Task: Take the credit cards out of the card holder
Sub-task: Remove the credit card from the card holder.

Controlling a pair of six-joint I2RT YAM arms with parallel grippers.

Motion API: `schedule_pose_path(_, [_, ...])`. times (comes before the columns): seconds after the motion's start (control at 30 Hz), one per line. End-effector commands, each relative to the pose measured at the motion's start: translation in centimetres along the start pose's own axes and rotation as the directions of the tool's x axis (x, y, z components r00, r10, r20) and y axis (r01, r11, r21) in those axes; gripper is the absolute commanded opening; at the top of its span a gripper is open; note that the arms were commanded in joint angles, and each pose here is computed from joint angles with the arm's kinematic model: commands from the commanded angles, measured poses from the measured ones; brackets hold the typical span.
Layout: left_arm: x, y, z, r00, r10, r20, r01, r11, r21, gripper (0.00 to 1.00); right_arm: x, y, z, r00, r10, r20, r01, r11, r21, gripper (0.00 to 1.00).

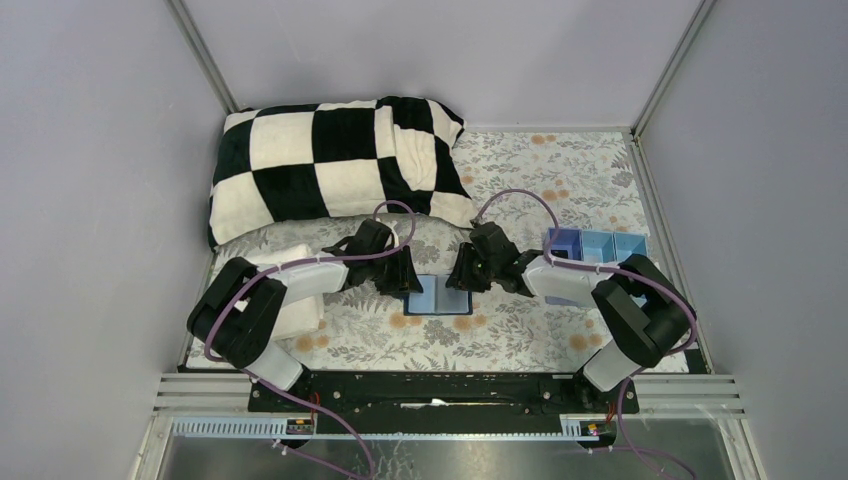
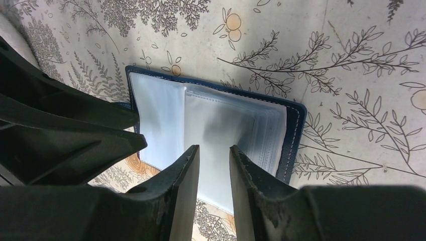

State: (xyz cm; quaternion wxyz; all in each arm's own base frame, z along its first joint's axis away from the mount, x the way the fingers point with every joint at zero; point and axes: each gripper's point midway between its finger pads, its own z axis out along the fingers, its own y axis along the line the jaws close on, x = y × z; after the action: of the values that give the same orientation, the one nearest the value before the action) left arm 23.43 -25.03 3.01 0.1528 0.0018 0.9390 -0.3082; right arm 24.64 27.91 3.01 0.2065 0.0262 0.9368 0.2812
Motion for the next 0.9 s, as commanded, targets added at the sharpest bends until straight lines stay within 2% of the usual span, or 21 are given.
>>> schedule_pose_path(0.0, [0.5,2.0,0.8,1.0,0.014,-0.012,-0.015,0.997,-0.074,0.47,0.0,0.4,0.2,1.0,-0.001,-0.005,0.001,1.0,-0.027,0.36])
schedule_pose_path(0.27, [0.4,2.1,0.7,1.0,0.019,-0.011,-0.02,0.997,-0.08,0.47,-1.9,-0.4,-1.8,0.993,-0.01,0.117,0.007,1.0,0.028,0.37])
schedule_pose_path(0.73, [0.3,2.0,1.1,1.0,0.019,-0.018,-0.021,0.997,-0.078,0.46,1.1,-0.9,0.4,0.999,0.047,-0.002,-0.047,0.999,-0.014,0.34])
schedule_pose_path(0.87, [0.3,2.0,1.0,1.0,0.019,-0.017,-0.02,0.997,-0.076,0.46,1.0,-0.3,0.3,0.999,0.045,-0.004,-0.045,0.998,-0.04,0.34])
